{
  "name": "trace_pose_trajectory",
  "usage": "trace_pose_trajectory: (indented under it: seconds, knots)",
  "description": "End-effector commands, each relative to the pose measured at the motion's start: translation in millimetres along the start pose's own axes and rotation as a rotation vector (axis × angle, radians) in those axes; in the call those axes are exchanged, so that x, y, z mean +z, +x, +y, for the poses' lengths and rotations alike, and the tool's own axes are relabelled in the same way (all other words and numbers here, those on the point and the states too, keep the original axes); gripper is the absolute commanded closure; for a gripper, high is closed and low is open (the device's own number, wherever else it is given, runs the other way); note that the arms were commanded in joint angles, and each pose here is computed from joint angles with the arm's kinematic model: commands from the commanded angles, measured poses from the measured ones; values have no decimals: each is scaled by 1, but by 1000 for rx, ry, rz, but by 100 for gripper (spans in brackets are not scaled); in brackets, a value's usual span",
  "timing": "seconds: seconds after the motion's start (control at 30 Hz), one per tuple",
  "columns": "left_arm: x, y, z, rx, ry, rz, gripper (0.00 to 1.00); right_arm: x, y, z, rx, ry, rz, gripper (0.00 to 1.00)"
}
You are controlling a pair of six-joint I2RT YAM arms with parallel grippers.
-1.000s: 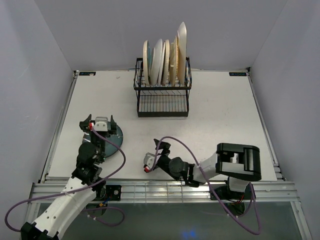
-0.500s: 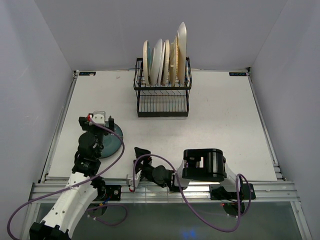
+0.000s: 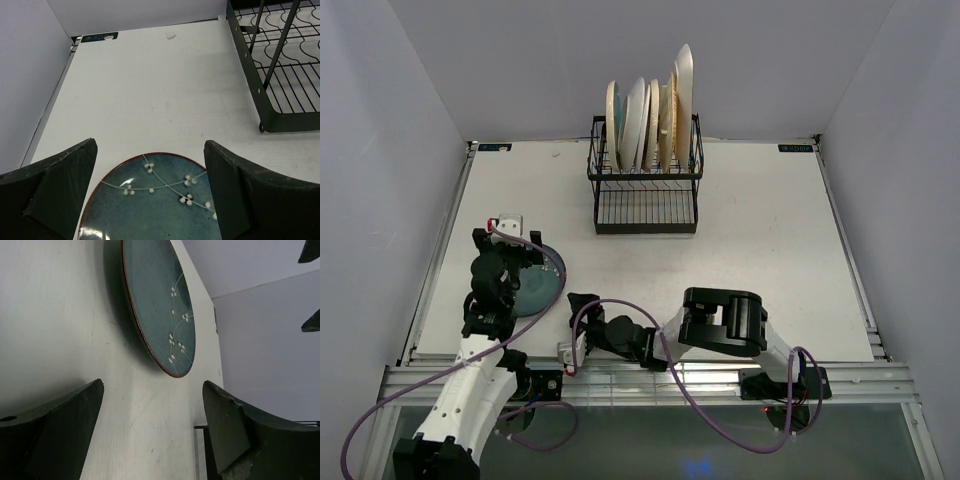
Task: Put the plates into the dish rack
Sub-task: Pick up the plate at the center of the board.
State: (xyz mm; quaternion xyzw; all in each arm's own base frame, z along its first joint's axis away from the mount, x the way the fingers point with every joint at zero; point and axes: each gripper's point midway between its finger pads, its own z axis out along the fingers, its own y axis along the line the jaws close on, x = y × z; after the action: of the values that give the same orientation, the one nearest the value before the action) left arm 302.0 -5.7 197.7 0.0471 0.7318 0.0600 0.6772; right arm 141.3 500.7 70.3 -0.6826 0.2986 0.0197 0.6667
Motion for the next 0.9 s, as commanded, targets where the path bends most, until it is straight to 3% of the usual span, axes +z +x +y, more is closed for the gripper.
trace_pose_trajectory:
  seconds: [0.0,0.33,0.87]
  knots:
    - [1,-17,0,-38,42,-30,2,21,12,3,15,-68,-10,15]
    - [4,-14,2,-59,69,-12,2,51,38,21,-71,-208,41,28]
    - [4,-15,2,-63,70,-16,2,71,53,56,-166,-311,82,40]
